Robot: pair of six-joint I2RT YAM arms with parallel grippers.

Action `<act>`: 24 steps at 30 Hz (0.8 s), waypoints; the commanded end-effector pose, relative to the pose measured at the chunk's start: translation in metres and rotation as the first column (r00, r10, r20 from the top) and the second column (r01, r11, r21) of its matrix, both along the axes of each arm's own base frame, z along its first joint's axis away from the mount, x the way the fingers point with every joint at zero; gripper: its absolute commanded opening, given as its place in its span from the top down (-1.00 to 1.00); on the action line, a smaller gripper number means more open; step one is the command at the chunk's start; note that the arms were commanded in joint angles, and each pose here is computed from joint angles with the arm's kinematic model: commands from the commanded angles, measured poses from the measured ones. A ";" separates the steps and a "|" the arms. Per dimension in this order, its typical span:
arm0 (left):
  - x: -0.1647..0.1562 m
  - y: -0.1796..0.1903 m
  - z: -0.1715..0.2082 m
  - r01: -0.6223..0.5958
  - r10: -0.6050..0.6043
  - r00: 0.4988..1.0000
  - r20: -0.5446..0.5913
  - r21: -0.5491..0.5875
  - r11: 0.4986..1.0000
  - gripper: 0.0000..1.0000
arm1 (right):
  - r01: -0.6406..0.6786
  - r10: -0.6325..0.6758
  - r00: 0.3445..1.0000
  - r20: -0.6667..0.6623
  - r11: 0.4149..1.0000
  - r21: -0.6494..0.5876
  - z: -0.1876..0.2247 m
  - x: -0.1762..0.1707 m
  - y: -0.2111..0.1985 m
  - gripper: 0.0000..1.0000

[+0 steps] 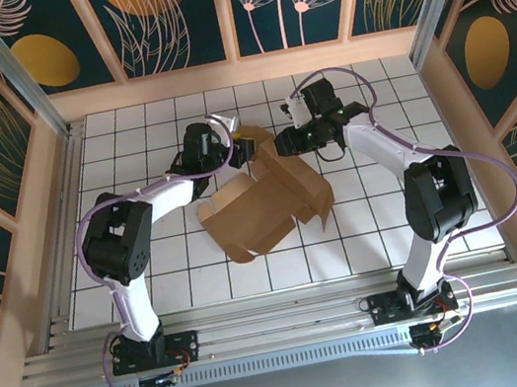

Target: Fold the paper box

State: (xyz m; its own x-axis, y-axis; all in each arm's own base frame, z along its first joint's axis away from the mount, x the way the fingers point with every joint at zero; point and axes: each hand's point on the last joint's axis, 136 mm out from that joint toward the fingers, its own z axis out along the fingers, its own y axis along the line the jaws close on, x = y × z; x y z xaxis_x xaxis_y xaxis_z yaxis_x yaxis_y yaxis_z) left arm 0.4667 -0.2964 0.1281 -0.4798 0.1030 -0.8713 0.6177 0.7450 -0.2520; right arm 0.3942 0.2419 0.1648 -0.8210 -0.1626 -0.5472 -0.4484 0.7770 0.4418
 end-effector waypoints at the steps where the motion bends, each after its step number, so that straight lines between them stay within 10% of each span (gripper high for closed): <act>1: -0.007 0.004 -0.042 0.013 -0.008 0.984 -0.178 0.030 0.999 0.04 | -0.002 0.002 1.000 0.010 1.000 0.002 0.004 -0.001 0.004 0.28; 12: 0.004 -0.008 -0.082 0.065 -0.050 0.954 -0.294 0.043 0.997 0.02 | -0.004 0.004 1.000 0.008 1.000 0.003 0.005 -0.004 0.005 0.28; 24: -0.011 -0.022 -0.083 0.185 -0.175 0.929 -0.325 -0.002 0.983 0.44 | 0.001 -0.001 1.000 0.005 1.000 0.001 0.003 -0.003 0.006 0.29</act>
State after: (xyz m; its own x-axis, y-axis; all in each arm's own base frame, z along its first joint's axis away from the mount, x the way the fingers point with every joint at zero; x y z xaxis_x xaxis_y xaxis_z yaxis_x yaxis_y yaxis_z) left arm 0.4614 -0.3159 0.0412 -0.7059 0.2154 -0.6747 0.6049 0.6789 -0.4161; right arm 0.3919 0.2458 0.1648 -0.8207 -0.1684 -0.5459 -0.4535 0.7732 0.4432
